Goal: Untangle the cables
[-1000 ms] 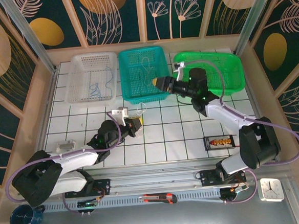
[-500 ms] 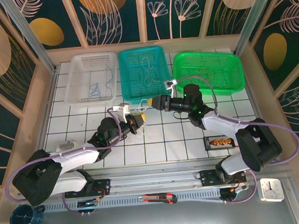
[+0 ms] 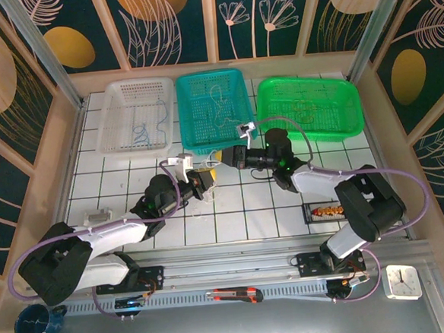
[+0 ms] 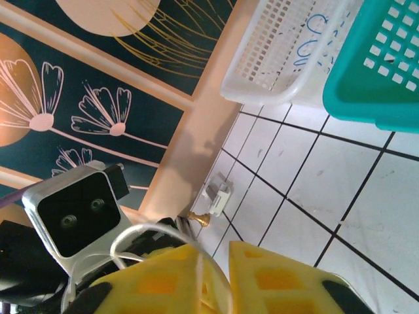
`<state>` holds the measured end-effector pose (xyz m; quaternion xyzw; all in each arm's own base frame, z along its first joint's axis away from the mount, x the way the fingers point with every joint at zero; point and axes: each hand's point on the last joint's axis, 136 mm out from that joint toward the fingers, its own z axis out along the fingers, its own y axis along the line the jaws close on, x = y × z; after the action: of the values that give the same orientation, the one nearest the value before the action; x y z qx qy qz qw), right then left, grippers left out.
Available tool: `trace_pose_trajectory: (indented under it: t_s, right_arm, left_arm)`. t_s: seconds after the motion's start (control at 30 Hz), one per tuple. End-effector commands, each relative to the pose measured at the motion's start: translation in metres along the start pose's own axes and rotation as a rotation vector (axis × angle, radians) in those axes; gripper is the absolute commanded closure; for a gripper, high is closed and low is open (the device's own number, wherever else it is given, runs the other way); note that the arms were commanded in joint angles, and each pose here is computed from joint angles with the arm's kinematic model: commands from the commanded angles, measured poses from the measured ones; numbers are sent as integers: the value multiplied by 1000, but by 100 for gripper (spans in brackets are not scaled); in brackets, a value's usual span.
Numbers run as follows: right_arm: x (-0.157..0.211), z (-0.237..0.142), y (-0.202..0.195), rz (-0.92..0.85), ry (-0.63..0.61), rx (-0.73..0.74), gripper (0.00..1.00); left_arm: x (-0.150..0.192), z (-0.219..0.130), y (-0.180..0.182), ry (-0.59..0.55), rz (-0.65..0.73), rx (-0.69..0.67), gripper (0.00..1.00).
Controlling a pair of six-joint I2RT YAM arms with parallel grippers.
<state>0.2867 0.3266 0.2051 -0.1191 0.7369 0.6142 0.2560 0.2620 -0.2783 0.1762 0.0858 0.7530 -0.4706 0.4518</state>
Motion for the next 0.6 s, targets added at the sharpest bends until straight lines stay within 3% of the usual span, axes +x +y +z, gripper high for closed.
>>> trace_pose_trajectory:
  t_s: [0.0, 0.23, 0.57]
  right_arm:
    - [-25, -2, 23, -64, -41, -72, 100]
    - [-106, -52, 45, -149, -220, -15, 100]
    - [-194, -115, 155, -382, -457, -22, 100]
  left_arm:
    - [-10, 2, -10, -32, -3, 48, 100]
    - [11, 2, 10, -6, -16, 4, 100]
    - [45, 6, 35, 54, -51, -35, 100]
